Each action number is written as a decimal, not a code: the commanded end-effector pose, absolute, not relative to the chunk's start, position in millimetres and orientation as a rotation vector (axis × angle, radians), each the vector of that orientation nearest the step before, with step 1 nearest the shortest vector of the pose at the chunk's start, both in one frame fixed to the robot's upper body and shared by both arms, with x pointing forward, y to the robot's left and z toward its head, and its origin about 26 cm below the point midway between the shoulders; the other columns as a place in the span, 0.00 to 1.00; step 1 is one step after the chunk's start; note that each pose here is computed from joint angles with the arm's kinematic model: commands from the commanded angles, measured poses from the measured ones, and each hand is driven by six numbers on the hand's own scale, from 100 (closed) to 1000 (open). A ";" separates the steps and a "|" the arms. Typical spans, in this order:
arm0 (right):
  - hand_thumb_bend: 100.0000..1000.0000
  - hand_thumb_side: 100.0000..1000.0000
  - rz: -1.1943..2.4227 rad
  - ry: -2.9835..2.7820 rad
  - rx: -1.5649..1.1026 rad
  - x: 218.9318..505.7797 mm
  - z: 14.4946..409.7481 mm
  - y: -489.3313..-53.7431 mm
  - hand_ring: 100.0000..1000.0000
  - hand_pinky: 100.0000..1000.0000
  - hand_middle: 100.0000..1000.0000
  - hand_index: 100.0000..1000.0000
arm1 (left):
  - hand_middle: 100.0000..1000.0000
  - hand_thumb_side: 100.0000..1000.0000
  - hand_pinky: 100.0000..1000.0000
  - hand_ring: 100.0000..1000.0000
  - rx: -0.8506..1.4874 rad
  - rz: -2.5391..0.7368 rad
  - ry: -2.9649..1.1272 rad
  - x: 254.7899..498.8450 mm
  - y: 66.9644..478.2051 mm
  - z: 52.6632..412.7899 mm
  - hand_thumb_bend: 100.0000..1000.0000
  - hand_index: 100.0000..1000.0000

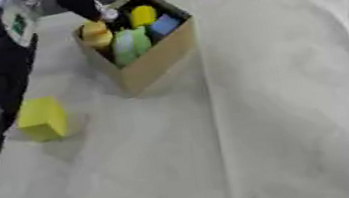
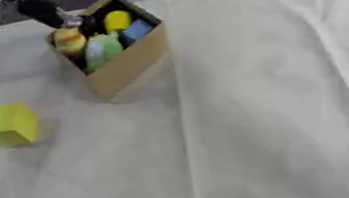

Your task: Pick up objects on the table and place them in the box.

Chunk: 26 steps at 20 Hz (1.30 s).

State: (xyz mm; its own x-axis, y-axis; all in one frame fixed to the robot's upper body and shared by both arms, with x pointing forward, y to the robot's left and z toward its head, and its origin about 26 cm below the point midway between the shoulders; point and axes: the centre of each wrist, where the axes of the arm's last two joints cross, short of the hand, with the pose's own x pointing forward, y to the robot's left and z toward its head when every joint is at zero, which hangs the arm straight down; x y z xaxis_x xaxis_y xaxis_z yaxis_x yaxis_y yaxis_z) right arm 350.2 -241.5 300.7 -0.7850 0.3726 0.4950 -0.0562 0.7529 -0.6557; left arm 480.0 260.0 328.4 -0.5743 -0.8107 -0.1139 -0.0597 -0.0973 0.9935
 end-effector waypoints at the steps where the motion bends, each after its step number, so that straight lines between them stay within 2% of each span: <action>1: 0.00 0.52 0.941 -2.307 -0.216 345.0 305.7 -246.9 0.80 0.89 0.62 0.83 | 0.79 0.42 0.83 0.81 1.032 -1.783 -1.625 451.5 293.3 359.9 0.50 0.88; 6: 0.00 0.52 0.931 -2.262 -0.209 347.0 296.2 -257.3 0.80 0.89 0.62 0.84 | 0.79 0.44 0.84 0.81 0.984 -1.865 -1.554 410.7 326.3 357.5 0.54 0.88; 12: 0.00 0.52 0.928 -2.254 -0.208 348.6 294.5 -257.7 0.80 0.89 0.62 0.84 | 0.80 0.48 0.84 0.82 0.894 -1.940 -1.394 381.9 346.1 336.6 0.60 0.89; 18: 0.00 0.52 0.923 -2.258 -0.207 349.7 295.3 -255.4 0.80 0.89 0.62 0.84 | 0.82 0.50 0.85 0.83 0.798 -1.972 -1.258 375.6 354.6 316.7 0.62 0.89; 26: 0.00 0.52 0.902 -2.264 -0.201 348.8 295.0 -254.4 0.81 0.89 0.61 0.84 | 0.81 0.49 0.84 0.83 0.745 -1.935 -1.161 383.0 367.0 298.5 0.66 0.89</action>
